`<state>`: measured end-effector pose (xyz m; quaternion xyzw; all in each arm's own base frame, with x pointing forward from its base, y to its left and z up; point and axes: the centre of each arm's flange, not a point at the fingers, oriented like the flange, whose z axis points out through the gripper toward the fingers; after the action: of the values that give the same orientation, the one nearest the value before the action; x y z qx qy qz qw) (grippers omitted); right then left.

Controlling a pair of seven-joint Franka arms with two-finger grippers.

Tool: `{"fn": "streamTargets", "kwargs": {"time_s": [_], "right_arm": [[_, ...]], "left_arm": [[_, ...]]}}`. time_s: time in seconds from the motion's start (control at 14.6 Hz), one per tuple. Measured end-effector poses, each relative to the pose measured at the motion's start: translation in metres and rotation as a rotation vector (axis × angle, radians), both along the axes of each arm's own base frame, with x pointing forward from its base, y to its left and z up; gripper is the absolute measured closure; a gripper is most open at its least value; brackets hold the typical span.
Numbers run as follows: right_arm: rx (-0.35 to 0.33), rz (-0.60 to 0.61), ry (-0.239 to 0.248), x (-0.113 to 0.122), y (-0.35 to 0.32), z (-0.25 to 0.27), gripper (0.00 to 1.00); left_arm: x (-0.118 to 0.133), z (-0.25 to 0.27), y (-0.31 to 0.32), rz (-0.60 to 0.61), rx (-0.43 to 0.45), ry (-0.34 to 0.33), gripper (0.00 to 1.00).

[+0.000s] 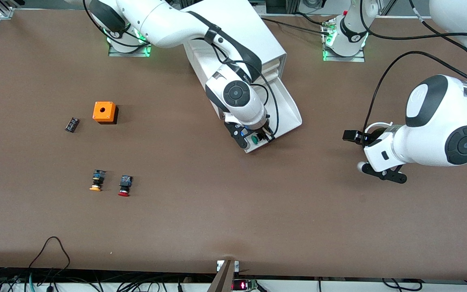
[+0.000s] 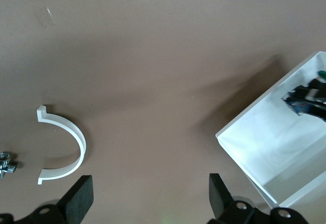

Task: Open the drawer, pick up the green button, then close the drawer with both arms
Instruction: 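Lift the green button out with the right gripper while the left gripper withdraws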

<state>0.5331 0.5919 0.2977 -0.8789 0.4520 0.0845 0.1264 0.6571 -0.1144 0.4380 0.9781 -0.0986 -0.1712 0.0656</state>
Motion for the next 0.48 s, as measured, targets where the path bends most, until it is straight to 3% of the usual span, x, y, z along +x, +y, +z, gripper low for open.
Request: {"fn": "streamTargets", "kwargs": {"time_s": [0.21,0.48], "right_arm": [[0.007,0.086,-0.059,0.013,-0.013,0.035,0.59],[-0.016,0.281,-0.116,0.049,-0.062,0.069,0.59]], "left_arm": [[0.002,-0.003,-0.001,0.133,0.044,-0.001,0.00],[0.010,-0.038,-0.022,0.285,0.047,-0.116,0.00]]}}
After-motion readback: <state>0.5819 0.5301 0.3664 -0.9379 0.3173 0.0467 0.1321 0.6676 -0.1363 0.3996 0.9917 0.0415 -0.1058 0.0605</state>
